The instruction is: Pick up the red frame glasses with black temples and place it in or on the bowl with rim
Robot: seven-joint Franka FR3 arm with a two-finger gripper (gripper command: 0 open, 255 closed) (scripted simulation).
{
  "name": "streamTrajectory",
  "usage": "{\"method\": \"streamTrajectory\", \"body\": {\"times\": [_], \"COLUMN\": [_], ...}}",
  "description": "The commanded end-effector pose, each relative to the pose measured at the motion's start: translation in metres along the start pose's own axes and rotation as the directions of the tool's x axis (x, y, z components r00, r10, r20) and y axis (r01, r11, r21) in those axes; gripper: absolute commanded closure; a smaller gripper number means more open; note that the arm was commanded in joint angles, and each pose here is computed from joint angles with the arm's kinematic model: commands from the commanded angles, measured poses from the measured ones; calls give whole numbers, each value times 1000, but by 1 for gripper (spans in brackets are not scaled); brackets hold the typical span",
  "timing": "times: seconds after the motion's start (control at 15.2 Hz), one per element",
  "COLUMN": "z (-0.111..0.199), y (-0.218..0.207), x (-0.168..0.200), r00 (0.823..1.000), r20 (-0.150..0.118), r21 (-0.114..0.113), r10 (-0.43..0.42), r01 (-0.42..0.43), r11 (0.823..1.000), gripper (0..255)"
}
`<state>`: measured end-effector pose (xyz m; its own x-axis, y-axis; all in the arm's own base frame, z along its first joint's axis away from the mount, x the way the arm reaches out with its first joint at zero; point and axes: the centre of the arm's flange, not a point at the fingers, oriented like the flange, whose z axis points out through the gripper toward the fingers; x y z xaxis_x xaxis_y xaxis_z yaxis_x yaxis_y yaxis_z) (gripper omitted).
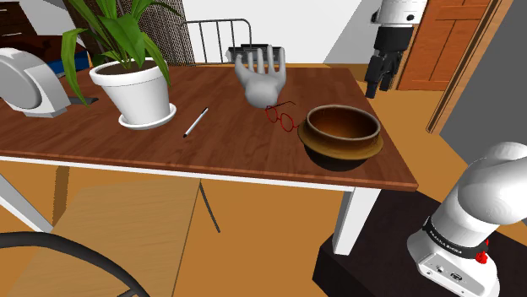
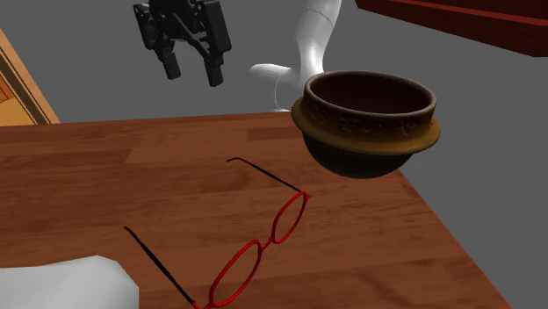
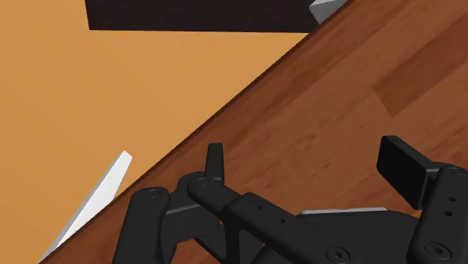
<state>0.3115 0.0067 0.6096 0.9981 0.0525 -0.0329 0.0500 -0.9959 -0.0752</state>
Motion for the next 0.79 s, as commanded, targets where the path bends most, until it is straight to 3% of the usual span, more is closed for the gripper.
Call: {"method": "streamTrajectory", "body": {"times": [0.0, 0.73], "z": [0, 6], "y": [0, -138], "x": [0, 59], "r00": [1000, 997], "r20": [0, -2], "r21": [0, -37], "r10": [0, 77], "r01": [0, -77], "r11": [1000, 996], "gripper": [0, 0]}}
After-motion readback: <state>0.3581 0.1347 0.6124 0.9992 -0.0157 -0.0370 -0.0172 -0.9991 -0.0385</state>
